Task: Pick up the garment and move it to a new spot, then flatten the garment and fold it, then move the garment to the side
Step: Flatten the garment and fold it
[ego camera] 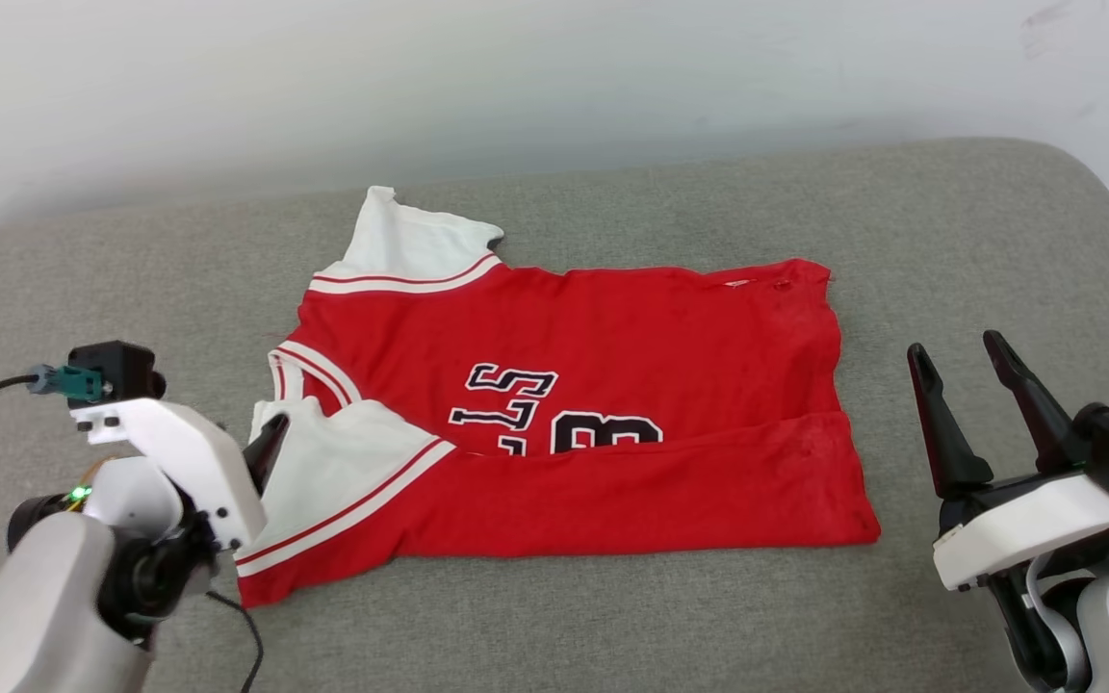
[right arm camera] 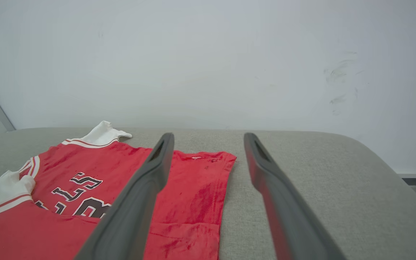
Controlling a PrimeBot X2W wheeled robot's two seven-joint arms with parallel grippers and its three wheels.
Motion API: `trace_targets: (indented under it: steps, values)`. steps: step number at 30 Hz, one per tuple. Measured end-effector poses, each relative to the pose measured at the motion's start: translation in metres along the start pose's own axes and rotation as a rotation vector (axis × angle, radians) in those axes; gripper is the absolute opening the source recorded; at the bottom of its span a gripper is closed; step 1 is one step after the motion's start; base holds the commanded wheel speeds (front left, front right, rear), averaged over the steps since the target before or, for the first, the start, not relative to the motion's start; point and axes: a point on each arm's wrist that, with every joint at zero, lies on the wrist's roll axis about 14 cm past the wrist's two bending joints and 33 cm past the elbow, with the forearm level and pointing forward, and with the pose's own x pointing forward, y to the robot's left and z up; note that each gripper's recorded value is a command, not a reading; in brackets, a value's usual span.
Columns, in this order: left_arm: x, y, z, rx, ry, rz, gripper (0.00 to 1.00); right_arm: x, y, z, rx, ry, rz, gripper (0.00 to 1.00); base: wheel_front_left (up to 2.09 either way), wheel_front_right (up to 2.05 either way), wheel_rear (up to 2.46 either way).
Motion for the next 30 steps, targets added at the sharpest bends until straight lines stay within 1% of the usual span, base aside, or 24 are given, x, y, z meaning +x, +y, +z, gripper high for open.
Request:
trace_targets:
  steps: [1, 2, 3, 4, 5, 10, 14, 15, 16, 17, 21, 24, 28, 30]
  values:
    - [-0.001, 0.003, -0.006, 0.001, 0.053, 0.007, 1.00, -0.003, 0.000, 0.002, 0.001, -0.004, -0.009, 1.00, 0.00, 0.00, 0.00]
    - [-0.001, 0.003, -0.006, 0.001, 0.053, 0.007, 1.00, -0.003, 0.000, 0.002, 0.001, -0.004, -0.009, 1.00, 0.00, 0.00, 0.00]
    - [-0.003, 0.010, -0.020, 0.011, 0.157, 0.022, 1.00, -0.006, -0.001, 0.004, -0.006, -0.002, -0.020, 1.00, 0.00, 0.00, 0.00]
    - [-0.004, 0.014, -0.028, 0.018, 0.203, 0.035, 1.00, -0.007, 0.000, 0.004, -0.005, -0.001, -0.025, 1.00, 0.00, 0.00, 0.00]
    - [-0.004, 0.014, -0.028, 0.018, 0.203, 0.035, 1.00, -0.007, 0.000, 0.004, -0.005, -0.001, -0.025, 1.00, 0.00, 0.00, 0.00]
    - [-0.002, 0.018, -0.076, -0.029, 0.438, 0.045, 1.00, -0.008, -0.001, 0.001, 0.006, 0.015, -0.047, 1.00, 0.00, 0.00, 0.00]
    - [0.005, 0.020, -0.100, -0.054, 0.558, 0.056, 1.00, -0.008, -0.004, -0.011, 0.020, 0.051, -0.068, 1.00, 0.00, 0.00, 0.00]
    - [0.007, 0.020, -0.103, -0.059, 0.574, 0.056, 0.50, -0.008, -0.005, -0.013, 0.024, 0.057, -0.072, 1.00, 0.00, 0.00, 0.00]
    - [0.008, 0.018, -0.105, -0.079, 0.586, 0.047, 0.27, -0.008, -0.006, -0.016, 0.027, 0.063, -0.076, 1.00, 0.00, 0.00, 0.00]
    - [0.010, 0.017, -0.106, -0.096, 0.590, 0.042, 0.00, -0.008, -0.006, -0.018, 0.032, 0.073, -0.079, 1.00, 0.00, 0.00, 0.00]
    - [0.015, 0.007, -0.107, -0.105, 0.543, 0.006, 0.00, -0.009, -0.008, -0.024, 0.064, 0.108, -0.083, 1.00, 0.00, 0.00, 0.00]
    - [0.013, 0.009, -0.103, -0.105, 0.487, 0.006, 0.00, -0.012, -0.013, -0.033, 0.091, 0.168, -0.087, 1.00, 0.00, 0.00, 0.00]
    - [0.008, 0.008, -0.090, -0.106, 0.383, 0.002, 0.00, -0.022, -0.018, -0.062, 0.134, 0.355, -0.082, 1.00, 0.00, 0.00, 0.00]
    - [0.005, 0.007, -0.077, -0.090, 0.322, 0.003, 0.00, -0.031, -0.018, -0.084, 0.151, 0.499, -0.068, 1.00, 0.00, 0.00, 0.00]
